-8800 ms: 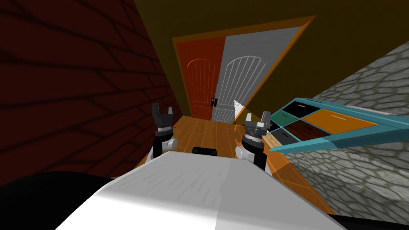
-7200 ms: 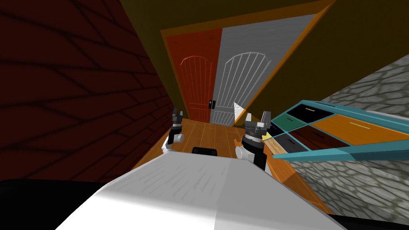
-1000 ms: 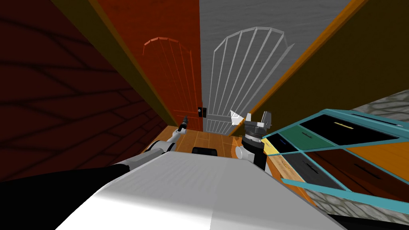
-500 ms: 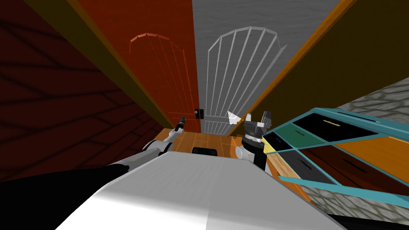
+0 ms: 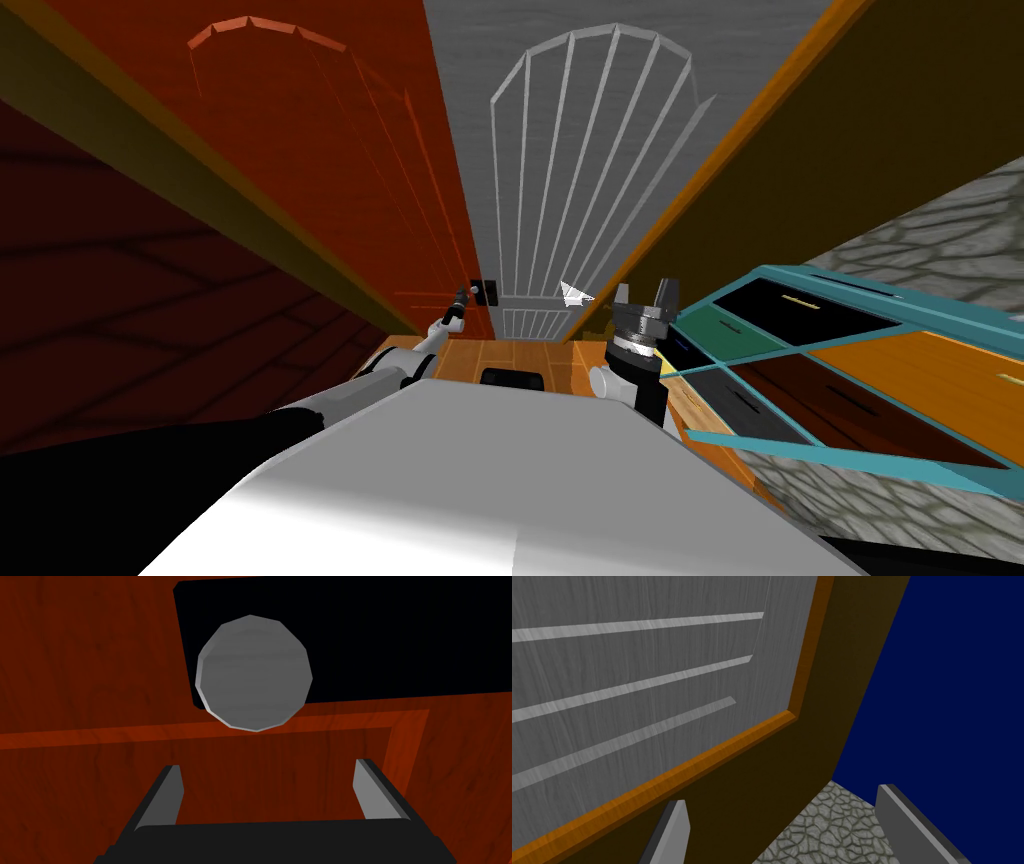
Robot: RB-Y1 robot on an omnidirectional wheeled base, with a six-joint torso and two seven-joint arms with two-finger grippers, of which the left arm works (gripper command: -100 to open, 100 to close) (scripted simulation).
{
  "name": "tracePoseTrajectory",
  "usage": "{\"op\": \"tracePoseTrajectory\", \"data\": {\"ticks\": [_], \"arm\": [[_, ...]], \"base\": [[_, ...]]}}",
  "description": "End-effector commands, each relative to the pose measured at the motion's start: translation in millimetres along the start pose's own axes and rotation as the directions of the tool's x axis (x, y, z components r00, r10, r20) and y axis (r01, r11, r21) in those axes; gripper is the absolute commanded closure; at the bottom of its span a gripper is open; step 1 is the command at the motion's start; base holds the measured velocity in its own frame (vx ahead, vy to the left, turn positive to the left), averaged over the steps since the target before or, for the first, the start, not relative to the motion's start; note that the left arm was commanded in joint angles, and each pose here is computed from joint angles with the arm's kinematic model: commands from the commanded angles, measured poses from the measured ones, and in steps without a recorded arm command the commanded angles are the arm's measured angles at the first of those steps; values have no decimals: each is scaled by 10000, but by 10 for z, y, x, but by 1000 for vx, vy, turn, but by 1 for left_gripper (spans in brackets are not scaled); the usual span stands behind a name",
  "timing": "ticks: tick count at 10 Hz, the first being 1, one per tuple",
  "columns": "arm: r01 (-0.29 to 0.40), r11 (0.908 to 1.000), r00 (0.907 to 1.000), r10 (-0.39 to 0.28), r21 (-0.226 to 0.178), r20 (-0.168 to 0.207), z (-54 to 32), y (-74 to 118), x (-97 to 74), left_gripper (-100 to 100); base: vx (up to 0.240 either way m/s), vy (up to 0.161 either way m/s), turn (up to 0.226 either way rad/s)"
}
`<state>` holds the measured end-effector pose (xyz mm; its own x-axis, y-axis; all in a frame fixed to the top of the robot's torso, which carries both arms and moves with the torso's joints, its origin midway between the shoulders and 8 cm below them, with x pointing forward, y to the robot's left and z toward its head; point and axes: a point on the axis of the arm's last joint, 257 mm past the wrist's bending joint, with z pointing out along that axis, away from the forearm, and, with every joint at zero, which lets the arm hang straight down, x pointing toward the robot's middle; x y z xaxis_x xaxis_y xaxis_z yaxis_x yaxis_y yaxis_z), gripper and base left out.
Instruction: Pull the door open
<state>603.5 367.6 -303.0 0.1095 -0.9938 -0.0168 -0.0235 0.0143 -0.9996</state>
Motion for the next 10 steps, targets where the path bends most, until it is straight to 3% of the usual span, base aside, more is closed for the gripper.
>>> {"op": "tracePoseTrajectory", "data": {"ticks": [1,2,7,8,10], "arm": [[0,10000,10000,0,0,0,0,0,0,-100],[0,10000,10000,0,0,0,0,0,0,100],[0,10000,10000,0,0,0,0,0,0,100],[-93,9999,9996,97,-139,267,-57,63,-209,-100],[-104,9998,9995,109,-169,302,-74,82,-243,-100]], "base": [[86,-51,-39],[-11,7,39],[-18,11,1],[-120,77,192],[-194,63,77]]}}
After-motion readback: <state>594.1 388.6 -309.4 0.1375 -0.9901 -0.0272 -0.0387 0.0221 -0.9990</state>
